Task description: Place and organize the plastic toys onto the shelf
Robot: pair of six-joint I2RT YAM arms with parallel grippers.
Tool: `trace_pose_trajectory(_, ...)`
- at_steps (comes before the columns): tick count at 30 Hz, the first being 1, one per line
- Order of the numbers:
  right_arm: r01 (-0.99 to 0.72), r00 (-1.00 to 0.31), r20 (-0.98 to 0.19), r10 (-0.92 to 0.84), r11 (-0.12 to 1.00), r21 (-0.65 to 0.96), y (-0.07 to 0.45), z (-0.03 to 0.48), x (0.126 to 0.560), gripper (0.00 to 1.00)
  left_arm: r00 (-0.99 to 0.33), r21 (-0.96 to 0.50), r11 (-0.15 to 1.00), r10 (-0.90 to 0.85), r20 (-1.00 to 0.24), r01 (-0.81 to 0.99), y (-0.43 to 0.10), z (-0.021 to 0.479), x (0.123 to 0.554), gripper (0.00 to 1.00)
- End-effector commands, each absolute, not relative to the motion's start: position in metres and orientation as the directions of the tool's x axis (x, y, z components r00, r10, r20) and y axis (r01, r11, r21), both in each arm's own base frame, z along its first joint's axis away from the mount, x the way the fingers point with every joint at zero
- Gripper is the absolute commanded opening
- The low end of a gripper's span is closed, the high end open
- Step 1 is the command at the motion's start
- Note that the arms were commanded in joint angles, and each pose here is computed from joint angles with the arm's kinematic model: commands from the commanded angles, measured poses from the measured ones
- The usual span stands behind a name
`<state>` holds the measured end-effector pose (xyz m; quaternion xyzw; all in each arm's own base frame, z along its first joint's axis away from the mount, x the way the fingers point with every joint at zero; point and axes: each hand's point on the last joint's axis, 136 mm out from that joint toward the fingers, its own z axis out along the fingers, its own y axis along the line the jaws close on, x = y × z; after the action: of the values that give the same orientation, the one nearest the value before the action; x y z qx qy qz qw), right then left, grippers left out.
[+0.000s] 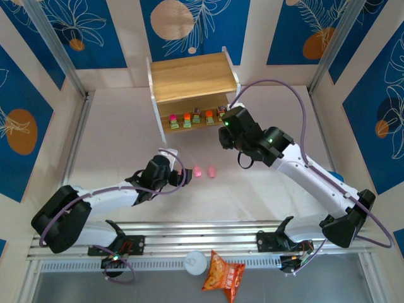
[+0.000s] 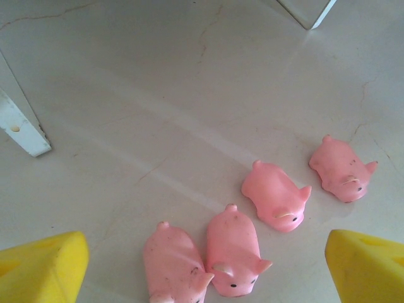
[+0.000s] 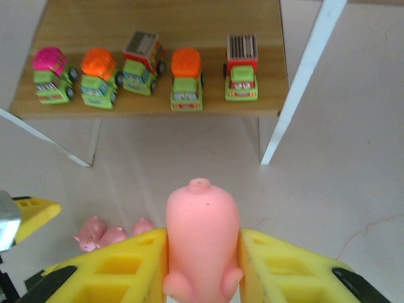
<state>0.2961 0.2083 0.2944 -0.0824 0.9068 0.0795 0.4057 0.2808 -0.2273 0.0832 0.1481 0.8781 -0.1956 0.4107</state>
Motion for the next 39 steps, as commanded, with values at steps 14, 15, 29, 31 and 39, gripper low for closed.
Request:
trace_pose_trajectory(14, -0.28, -0.603, -0.785, -0.142, 0.959, 0.042, 0.223, 0.369, 0.338, 0.31, -0.606, -0.236, 0.865, 0.094, -0.79, 0.443, -0.236, 0.093, 0.283, 0.96)
trace_pose_trajectory(15, -0.28, -0.6, -0.787, -0.144, 0.959, 0.039, 0.224, 0.372, 0.342, 0.31, -0.607, -0.236, 0.865, 0.096, -0.789, 0.442, -0.236, 0.093, 0.282, 0.96)
trace_pose_trajectory(29, -0.236, -0.553, -0.816, -0.166, 0.971, -0.038, 0.229, 0.401, 0.407, 0.31, -0.6, -0.232, 0.866, 0.093, -0.795, 0.442, -0.235, 0.096, 0.283, 0.96)
trace_pose_trajectory(31, -0.228, -0.542, -0.823, -0.172, 0.972, -0.053, 0.228, 0.403, 0.416, 0.31, -0.599, -0.232, 0.867, 0.092, -0.795, 0.44, -0.234, 0.097, 0.283, 0.96)
trace_pose_trajectory(39, -0.198, -0.537, -0.827, -0.164, 0.978, -0.066, 0.22, 0.4, 0.442, 0.31, -0.599, -0.231, 0.868, 0.093, -0.796, 0.441, -0.235, 0.096, 0.284, 0.96)
